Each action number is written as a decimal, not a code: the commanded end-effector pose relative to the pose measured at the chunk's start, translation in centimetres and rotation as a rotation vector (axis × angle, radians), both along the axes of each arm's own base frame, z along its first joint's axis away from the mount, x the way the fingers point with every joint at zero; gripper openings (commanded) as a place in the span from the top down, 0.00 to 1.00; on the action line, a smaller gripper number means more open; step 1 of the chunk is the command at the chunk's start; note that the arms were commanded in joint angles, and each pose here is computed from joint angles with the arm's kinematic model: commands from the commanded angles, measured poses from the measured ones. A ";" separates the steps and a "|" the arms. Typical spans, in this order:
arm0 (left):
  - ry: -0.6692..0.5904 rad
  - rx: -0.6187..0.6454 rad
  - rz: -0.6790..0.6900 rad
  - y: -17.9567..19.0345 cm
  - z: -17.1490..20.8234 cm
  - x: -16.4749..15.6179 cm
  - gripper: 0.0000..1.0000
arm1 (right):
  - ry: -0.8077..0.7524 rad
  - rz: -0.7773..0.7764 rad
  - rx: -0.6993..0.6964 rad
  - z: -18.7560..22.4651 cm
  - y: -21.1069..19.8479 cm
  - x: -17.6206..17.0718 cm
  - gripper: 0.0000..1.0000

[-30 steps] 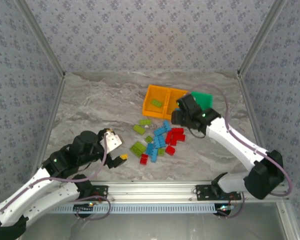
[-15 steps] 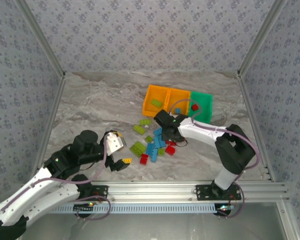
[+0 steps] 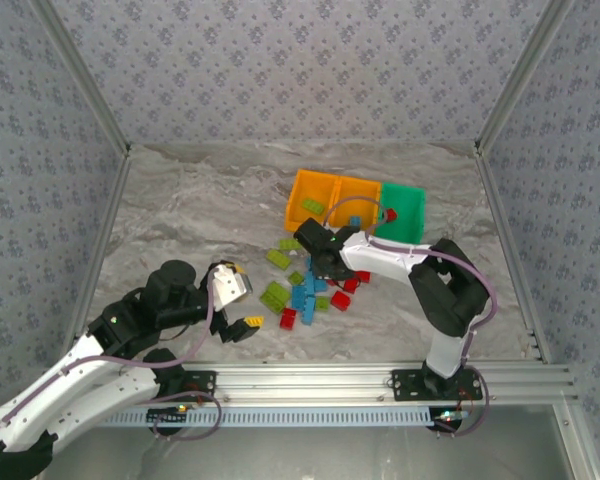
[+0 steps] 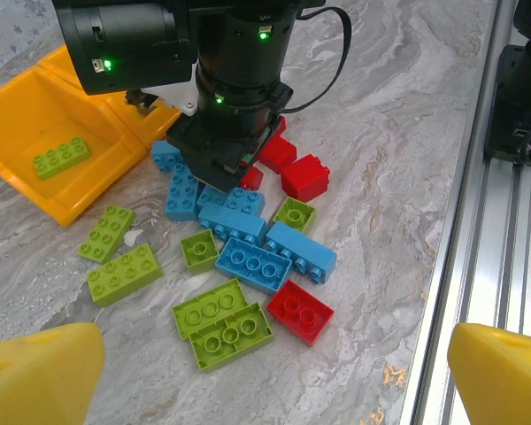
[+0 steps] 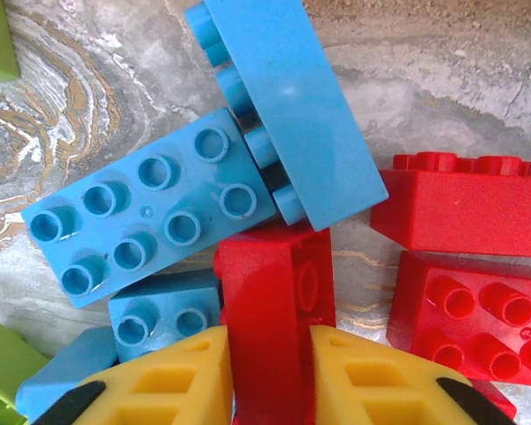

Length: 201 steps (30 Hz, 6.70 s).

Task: Sort the legos into containers by color

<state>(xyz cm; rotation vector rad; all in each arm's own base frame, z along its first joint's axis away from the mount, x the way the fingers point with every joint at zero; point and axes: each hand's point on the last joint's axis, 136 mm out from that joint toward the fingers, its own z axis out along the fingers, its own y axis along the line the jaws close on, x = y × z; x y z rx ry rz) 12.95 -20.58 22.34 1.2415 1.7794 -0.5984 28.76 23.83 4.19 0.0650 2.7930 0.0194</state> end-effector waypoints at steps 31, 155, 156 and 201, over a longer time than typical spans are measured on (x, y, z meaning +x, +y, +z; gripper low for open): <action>-0.015 -0.032 0.135 0.8 0.7 1.9 0.01 | -0.222 -0.223 0.065 9.1 -18.4 17.0 0.61; 0.514 0.019 0.977 0.2 -5.7 34.7 0.44 | -0.262 0.126 0.518 20.3 -7.8 -12.1 0.00; 0.492 -0.009 0.957 -0.6 -4.3 34.3 0.44 | -0.261 0.127 0.519 20.3 -7.8 -12.1 0.00; -0.024 -0.040 0.174 -0.6 8.4 4.9 0.10 | -0.141 0.210 0.207 10.2 -1.5 -1.0 0.17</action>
